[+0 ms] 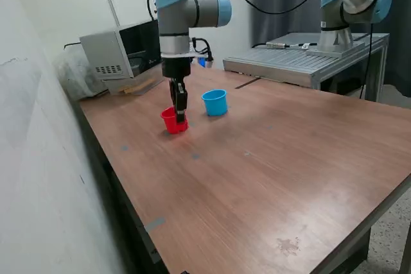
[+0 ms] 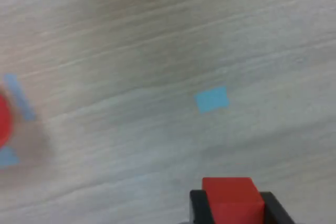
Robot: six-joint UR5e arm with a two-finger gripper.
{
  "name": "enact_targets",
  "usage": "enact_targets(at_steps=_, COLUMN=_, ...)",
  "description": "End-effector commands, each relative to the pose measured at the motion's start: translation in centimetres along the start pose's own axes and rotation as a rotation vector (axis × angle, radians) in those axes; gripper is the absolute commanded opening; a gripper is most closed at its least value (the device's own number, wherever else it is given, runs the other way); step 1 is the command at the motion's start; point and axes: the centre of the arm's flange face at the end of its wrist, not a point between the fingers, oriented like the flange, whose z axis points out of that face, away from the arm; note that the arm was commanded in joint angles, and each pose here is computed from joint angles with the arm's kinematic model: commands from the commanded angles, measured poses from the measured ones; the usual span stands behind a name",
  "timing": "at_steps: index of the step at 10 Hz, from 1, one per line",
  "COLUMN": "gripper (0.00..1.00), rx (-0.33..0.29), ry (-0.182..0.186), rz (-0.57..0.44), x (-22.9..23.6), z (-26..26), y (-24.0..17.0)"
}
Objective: Place red objects in the red bin, and blue objects in the blue bin.
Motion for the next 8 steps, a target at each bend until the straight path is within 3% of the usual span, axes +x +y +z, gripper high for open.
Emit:
enact_targets(at_steps=1, gripper=0.00, rx=0.006, ry=-0.039, rz=0.035, x=-4.0, z=-4.4, y=0.0)
enact_targets(at_steps=2, gripper=0.00, rx=0.024, ry=-0.075, rz=0.065, x=-7.0, z=-4.5, y=0.2)
enact_targets(at_steps=4, gripper=0.00, rx=0.049, ry=-0.107, rz=0.114, x=-12.7, z=-3.8, y=1.0)
enact_targets(at_steps=6, gripper=0.00, rx=0.062, ry=-0.118, rz=0.149, x=-17.4, z=-3.2, y=1.8)
enact_targets(at_steps=8, gripper=0.00, rx=0.098, ry=-0.116, rz=0.135, x=-18.3, z=-1.1, y=1.1)
